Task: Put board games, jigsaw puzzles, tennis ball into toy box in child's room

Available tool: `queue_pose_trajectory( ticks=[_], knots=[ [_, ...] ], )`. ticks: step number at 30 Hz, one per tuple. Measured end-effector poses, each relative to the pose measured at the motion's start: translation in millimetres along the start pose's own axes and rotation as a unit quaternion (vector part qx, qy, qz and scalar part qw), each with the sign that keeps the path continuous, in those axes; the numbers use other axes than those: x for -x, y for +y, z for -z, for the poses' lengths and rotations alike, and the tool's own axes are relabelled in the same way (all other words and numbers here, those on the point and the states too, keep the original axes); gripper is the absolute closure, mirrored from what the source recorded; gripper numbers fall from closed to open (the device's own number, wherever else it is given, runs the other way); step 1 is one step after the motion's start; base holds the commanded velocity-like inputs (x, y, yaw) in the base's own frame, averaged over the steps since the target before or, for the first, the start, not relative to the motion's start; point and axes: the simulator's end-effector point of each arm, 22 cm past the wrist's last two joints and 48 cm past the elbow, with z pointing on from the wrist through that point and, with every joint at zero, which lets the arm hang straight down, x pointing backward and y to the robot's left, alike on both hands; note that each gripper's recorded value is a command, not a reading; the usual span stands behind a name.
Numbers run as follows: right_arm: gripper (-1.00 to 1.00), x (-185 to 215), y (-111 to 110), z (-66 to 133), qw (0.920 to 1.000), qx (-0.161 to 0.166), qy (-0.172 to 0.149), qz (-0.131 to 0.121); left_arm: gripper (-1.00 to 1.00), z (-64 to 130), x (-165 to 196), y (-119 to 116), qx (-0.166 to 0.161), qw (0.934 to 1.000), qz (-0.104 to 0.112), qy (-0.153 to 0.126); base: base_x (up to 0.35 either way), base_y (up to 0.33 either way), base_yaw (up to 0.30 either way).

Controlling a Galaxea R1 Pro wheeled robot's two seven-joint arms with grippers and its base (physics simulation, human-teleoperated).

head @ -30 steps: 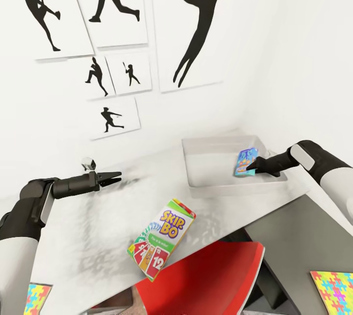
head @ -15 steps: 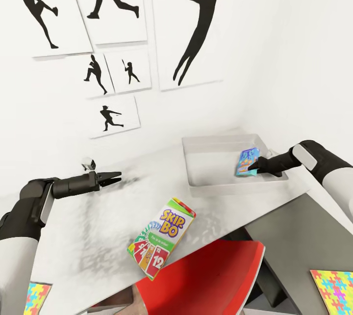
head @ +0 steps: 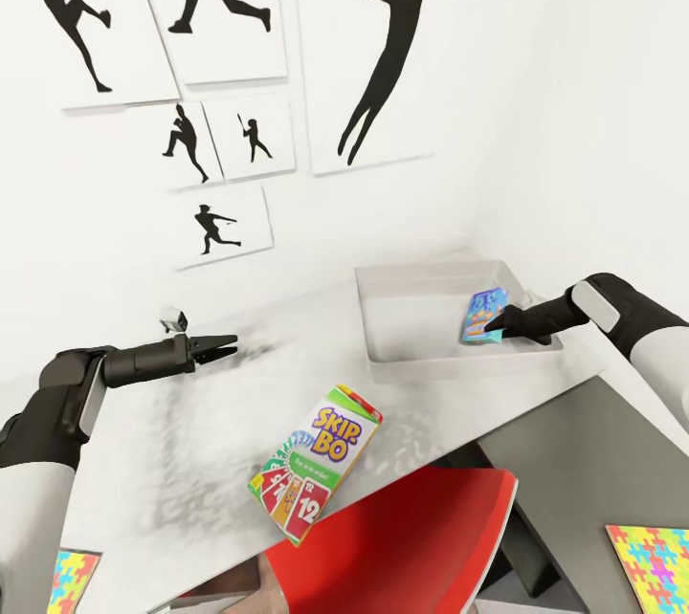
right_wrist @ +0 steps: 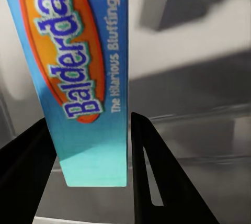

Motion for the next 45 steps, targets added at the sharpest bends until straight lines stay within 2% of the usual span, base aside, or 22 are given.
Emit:
queue_pose_trajectory(
  ticks=[12, 23, 44, 45],
  knots=[
    [1.0, 11, 5, 4.1, 1.0, 0.004, -0.008, 0.001, -1.0, -0.5, -2, 4, 0.001, 1.0, 0.003, 0.001, 0.0, 0.0, 0.0],
    [1.0, 9, 6, -3.4, 1.0, 0.004, -0.003, 0.002, -1.0, -0.9, -4, 9, 0.003, 1.0, 0.007, 0.002, 0.0, 0.0, 0.0],
    [1.0, 8, 4, -4.5, 1.0, -0.001, -0.002, 0.002, -1.0, -2.1, -4, 9, 0.002, 1.0, 0.008, 0.002, 0.0, 0.0, 0.0],
    [-1.0, 9, 3, -4.0, 1.0, -0.001, -0.002, 0.001, -1.0, -2.2, -4, 9, 0.002, 1.0, 0.009, 0.003, 0.0, 0.0, 0.0]
  ],
)
